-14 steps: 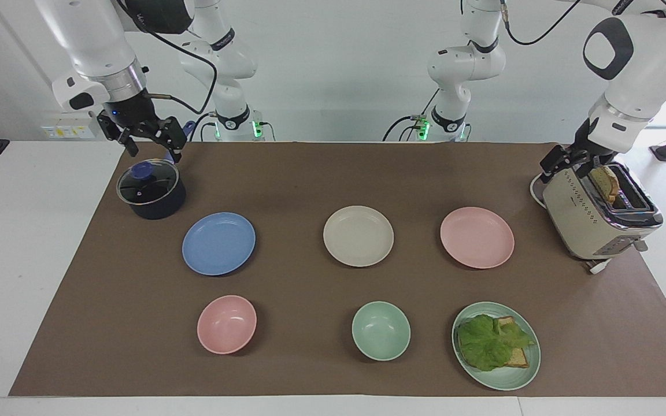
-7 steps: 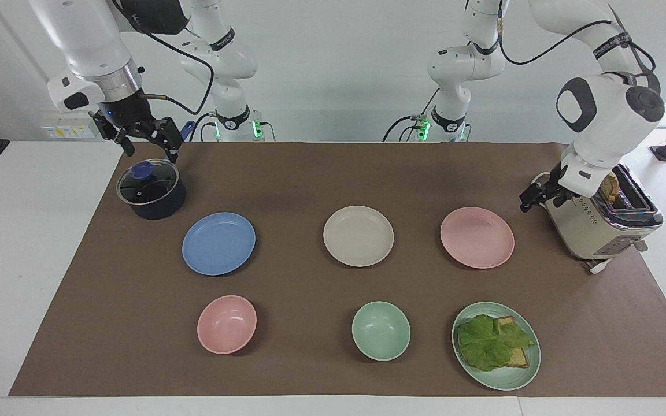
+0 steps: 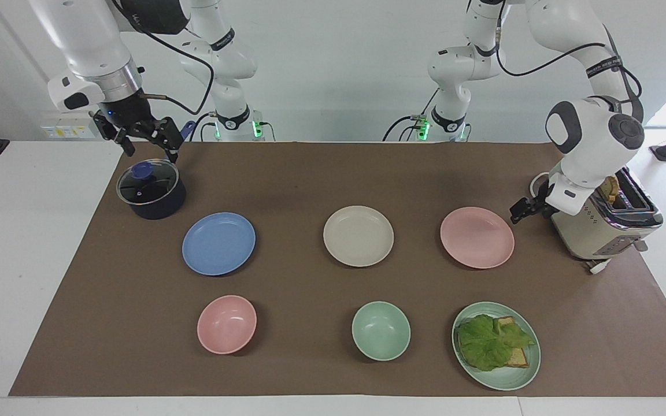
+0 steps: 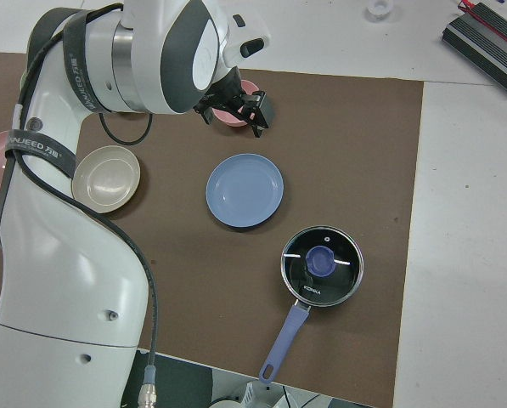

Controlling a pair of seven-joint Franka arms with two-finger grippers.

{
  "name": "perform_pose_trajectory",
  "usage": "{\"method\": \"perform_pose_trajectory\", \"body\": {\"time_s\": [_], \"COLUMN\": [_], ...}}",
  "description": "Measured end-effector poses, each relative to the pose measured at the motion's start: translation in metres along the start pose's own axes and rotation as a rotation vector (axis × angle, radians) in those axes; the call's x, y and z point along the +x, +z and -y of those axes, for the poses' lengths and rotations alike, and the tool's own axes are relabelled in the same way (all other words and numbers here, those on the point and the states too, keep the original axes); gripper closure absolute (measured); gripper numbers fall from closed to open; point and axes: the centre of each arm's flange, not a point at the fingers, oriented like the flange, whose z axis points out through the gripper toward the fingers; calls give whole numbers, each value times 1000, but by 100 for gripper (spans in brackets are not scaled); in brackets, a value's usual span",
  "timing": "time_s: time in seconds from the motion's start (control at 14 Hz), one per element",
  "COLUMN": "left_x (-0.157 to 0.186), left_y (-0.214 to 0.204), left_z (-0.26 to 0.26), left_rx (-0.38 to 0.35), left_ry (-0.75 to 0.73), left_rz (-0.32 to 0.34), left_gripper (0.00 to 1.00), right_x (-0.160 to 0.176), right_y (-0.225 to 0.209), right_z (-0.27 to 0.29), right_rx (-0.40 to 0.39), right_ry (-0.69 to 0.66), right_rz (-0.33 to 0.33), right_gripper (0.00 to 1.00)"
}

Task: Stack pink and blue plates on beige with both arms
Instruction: 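Reach the left gripper to the rim of the pink plate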

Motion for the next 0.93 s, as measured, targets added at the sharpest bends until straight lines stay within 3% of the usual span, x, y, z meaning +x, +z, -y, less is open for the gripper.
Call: {"method": "perform_pose_trajectory", "body": {"time_s": [0.64,0.78,0.93], "left_x": [-4,-6,-7], "left_y": [28,33,36], "left_z": [-3,-6,-7], "left_rx": [2,2,2], "left_ry": [6,13,14], "left_rz": [28,39,44], "left_gripper": [0,4,26], "right_x": [0,0,0], "right_y": [0,0,0], "right_z": [0,0,0], "right_rx": [0,0,0], "right_ry": [0,0,0], "right_rz": [0,0,1], "right_gripper": [0,0,0]}}
